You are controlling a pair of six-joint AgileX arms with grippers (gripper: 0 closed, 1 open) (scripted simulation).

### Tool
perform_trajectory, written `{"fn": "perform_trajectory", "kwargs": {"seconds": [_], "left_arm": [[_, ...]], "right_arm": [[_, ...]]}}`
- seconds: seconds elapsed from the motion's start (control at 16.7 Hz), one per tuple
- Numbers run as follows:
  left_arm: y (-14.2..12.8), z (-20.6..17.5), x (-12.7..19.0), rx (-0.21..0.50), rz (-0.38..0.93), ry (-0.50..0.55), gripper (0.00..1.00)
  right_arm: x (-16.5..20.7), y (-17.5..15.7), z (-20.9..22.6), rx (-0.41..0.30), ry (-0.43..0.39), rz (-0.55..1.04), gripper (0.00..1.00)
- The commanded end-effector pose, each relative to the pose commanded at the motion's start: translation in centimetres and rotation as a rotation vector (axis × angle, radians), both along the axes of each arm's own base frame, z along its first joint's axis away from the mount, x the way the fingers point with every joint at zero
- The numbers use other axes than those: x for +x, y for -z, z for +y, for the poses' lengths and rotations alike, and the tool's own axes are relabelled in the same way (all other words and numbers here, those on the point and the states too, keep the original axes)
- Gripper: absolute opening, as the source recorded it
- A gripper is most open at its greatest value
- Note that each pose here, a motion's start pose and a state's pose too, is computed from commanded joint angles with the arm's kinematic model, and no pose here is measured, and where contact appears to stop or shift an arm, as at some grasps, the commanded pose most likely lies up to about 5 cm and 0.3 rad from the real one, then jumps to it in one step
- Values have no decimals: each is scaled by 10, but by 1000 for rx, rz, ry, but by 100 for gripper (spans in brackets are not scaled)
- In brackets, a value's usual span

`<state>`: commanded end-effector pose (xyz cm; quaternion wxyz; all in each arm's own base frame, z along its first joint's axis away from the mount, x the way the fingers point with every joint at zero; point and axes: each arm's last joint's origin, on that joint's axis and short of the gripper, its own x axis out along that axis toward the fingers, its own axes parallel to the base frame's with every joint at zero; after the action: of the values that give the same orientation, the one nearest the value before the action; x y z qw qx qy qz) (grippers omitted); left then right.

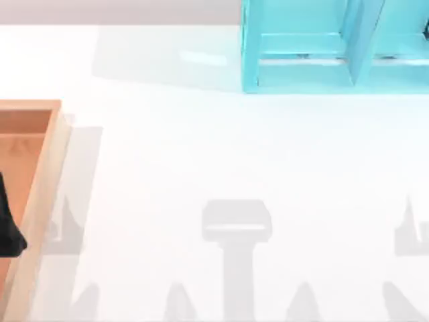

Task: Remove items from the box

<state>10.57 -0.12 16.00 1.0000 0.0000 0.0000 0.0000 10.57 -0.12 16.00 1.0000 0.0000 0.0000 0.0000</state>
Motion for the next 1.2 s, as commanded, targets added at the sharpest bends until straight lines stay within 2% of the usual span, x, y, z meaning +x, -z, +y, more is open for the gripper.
{"fn": "perform_trajectory", "kwargs": {"seconds": [0.24,0.48,0.66,0.9,1.2], "left_arm": [[-5,1,0,11,34,-10,100],[-31,7,5,59,226,-53,100],[-55,15,21,96,473,-86,100],[-78,35,61,117,865,-99,100],[-81,71,118,80,1304,-52,100]], "right_arm": [[0,0,0,0,0,0,100],[0,0,0,0,0,0,100],[0,0,0,0,0,0,100],[0,0,0,0,0,0,100],[0,0,0,0,0,0,100]]}}
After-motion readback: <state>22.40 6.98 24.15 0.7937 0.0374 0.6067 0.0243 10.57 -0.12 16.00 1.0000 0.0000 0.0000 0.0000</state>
